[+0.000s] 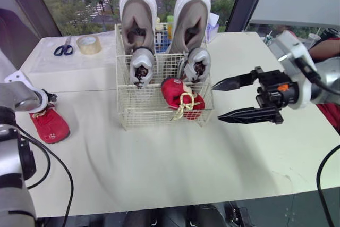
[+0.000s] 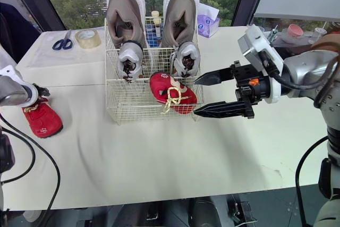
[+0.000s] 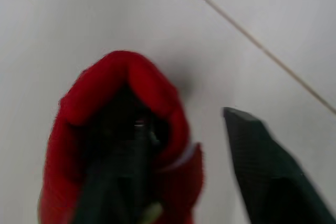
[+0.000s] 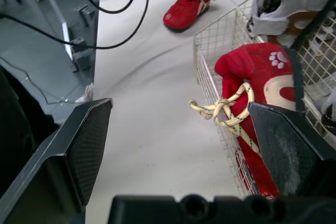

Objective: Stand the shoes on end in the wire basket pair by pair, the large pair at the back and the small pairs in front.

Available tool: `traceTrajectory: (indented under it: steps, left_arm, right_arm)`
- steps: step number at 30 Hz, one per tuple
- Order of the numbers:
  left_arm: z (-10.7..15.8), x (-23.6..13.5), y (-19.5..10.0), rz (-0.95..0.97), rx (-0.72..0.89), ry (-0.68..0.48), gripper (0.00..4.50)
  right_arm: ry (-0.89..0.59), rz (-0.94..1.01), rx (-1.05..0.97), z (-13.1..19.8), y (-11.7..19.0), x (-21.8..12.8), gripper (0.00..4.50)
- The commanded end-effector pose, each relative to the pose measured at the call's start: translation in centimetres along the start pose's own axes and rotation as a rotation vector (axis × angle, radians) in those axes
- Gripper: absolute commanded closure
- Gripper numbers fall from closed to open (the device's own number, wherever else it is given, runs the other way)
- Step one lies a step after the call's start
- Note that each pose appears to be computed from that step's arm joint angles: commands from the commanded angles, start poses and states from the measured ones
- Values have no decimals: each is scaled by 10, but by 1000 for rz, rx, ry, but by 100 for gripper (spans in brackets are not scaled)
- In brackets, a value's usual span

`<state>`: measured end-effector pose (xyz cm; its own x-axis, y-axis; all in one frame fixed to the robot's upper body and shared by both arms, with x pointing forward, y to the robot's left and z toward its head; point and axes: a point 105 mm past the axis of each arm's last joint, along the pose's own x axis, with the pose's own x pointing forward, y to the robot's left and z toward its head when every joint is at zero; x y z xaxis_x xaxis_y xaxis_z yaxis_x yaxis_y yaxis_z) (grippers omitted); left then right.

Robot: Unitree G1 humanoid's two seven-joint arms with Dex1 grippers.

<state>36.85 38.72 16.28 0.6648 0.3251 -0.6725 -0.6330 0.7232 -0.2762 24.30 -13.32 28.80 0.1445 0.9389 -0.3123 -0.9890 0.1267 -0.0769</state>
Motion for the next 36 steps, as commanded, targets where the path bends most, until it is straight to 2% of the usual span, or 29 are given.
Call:
traceTrajectory:
  steps: [1, 3, 9, 11, 12, 15, 17, 20, 21, 23, 26, 32, 36]
  left_arm:
    - [-2, 1, -2, -15, -3, 24, 446]
    - [-1, -1, -4, -30, -14, 33, 446]
    - [28, -40, -25, -138, 16, -34, 446]
    - [33, -75, -44, -224, 104, -105, 446]
    - [32, -94, -50, -258, 157, -164, 446]
    - [38, -162, -54, -224, 391, -539, 446]
    - [32, -191, -63, -283, 458, -670, 446]
    - [10, -242, -100, -697, 419, -856, 446]
    - [5, -251, -104, -762, 412, -892, 446]
    - [-24, -271, -115, -921, 408, -989, 446]
    - [-52, -277, -122, -1023, 405, -1036, 446]
    - [-68, -274, -137, -1150, 325, -1043, 446]
    - [-84, -261, -145, -1205, 309, -992, 446]
  right_arm:
    - [-18, -24, -36, 10, 6, -6, 0]
    - [-19, -28, -31, 9, 6, -6, 0]
    - [-1, -41, -3, 4, -1, -11, 0]
    - [0, -47, 8, 2, -6, -13, 0]
    - [-5, -48, 15, 2, -9, -14, 0]
    - [-30, -47, 38, 4, -20, -15, 0]
    - [-38, -41, 52, 3, -26, -13, 0]
    - [-47, -17, 65, 1, -32, -10, 0]
    - [-48, -12, 66, 1, -33, -9, 0]
    - [-55, 1, 85, -2, -35, -5, 0]
    - [-52, 13, 118, -8, -36, -2, 0]
    - [-75, -43, 148, -4, -43, -11, 0]
    - [-60, -49, 129, -2, -40, -5, 0]
